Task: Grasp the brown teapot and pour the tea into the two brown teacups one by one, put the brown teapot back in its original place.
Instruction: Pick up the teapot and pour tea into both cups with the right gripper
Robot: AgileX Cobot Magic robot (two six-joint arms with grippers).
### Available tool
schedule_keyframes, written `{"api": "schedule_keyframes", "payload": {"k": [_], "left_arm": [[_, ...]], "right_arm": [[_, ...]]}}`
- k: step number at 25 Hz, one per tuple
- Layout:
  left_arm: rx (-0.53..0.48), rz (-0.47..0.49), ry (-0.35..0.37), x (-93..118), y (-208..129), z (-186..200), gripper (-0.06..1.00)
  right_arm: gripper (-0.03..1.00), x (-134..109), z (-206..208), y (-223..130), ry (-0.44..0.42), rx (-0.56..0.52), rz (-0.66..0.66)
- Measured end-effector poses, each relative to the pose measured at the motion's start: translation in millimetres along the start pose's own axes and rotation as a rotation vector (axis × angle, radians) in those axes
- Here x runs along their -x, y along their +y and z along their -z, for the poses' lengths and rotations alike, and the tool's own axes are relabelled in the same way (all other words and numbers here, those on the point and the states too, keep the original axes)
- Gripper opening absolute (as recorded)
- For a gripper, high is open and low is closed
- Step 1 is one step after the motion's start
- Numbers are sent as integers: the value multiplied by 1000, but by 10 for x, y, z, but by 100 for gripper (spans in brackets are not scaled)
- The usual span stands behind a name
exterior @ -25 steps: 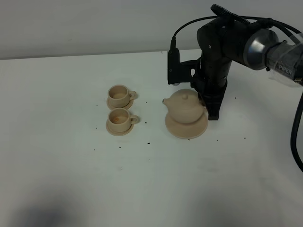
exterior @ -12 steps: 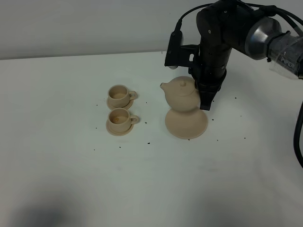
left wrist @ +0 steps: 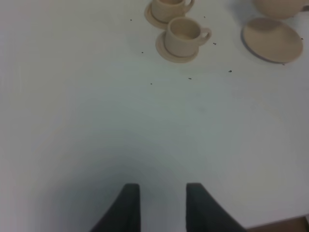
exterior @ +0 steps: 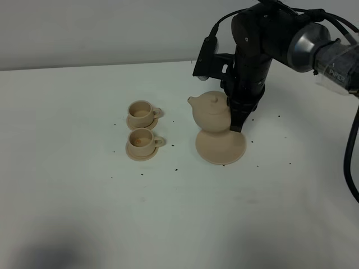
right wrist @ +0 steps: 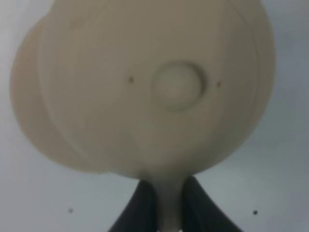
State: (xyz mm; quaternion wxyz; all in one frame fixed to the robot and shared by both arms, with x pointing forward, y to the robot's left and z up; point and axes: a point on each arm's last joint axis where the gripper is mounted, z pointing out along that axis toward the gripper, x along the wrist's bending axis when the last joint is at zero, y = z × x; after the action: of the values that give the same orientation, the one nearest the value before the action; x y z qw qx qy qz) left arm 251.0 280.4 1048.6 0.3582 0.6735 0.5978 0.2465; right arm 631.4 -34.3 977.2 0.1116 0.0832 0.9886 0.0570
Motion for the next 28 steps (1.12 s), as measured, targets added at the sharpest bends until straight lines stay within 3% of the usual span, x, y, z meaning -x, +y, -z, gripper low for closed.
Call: {"api": "schedule_keyframes", "payload": {"k": [5,15,28], "left_arm": [[0,0,0,0,0,0,25],[0,-1,0,0,0,0,25],[0,-1,0,0,0,0,25]], "right_arm": [[11,37,-152,112,41,-25,-1],[11,144,-124,558,-45,79,35],[11,90,-206,616,-32,74,55]]}}
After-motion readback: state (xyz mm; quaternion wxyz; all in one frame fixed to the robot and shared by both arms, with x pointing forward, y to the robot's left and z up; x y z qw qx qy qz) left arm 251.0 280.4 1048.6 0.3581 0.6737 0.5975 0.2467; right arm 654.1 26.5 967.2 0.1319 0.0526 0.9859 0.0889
